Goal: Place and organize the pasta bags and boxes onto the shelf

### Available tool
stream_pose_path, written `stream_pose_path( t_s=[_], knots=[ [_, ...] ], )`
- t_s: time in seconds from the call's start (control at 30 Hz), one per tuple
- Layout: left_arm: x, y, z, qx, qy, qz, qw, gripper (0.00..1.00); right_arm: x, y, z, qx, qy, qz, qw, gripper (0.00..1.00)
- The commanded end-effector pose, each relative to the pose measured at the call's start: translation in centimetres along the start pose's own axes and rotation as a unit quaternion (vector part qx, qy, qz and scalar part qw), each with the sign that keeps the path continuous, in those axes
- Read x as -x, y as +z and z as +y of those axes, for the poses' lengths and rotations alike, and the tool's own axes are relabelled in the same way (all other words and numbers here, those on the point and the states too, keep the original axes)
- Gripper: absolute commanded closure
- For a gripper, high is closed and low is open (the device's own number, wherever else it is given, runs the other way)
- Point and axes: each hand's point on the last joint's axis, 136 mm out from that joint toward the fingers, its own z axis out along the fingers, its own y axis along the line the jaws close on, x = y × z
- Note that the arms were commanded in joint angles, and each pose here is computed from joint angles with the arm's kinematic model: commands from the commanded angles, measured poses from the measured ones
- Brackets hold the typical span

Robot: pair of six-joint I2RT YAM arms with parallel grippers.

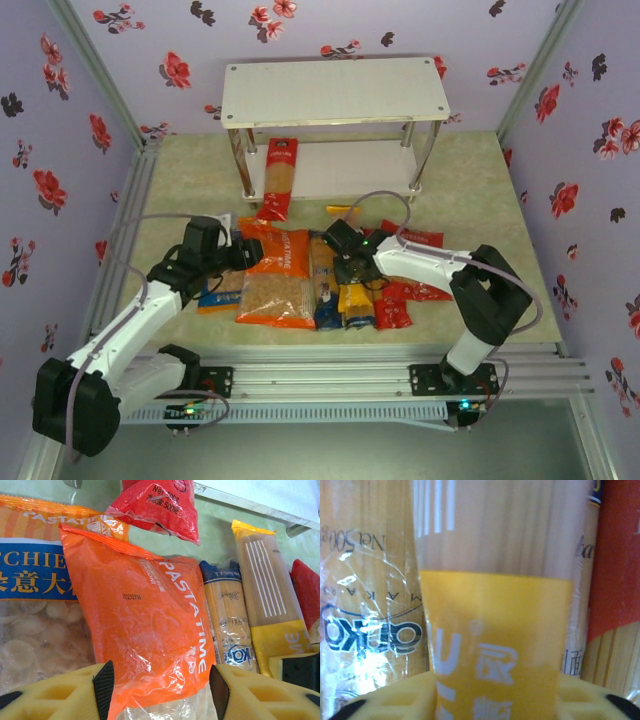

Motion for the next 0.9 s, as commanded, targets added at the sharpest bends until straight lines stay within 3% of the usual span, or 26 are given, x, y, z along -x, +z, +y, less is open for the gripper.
stream_pose_path(
  t_s=[0.0, 0.07, 0.1, 0.37, 0.87],
  knots=[
    [0.1, -0.2, -0.1, -0.009, 0.002, -0.01, 1.0, 0.44, -0.1, -0.9, 0.3, 0.005, -0.002, -0.001, 1.0, 0.73],
    [0.1, -0.2, -0.1, -0.01, 0.002, -0.011, 1.0, 0.44, 0.3, -1.4, 0.3, 0.007, -0.001, -0.011, 1.0, 0.95],
    [0.2, -0.2, -0.2, -0.011, 0.002, -0.013, 1.0, 0.44, 0.4, -1.6, 0.3, 0.008, -0.001, -0.016, 1.0, 1.0],
    [0.2, 0.1, -0.5, -0.018, 0.007, -0.008, 1.0, 0.46, 2.3, -4.1, 0.5, 0.016, -0.006, -0.056, 0.998, 1.0],
    [-0.4, 0.6, -2.1, -0.032, 0.033, 0.011, 0.999, 0.48, 11.8, -9.0, -0.7, 0.004, -0.013, -0.142, 0.99, 1.0]
  ],
)
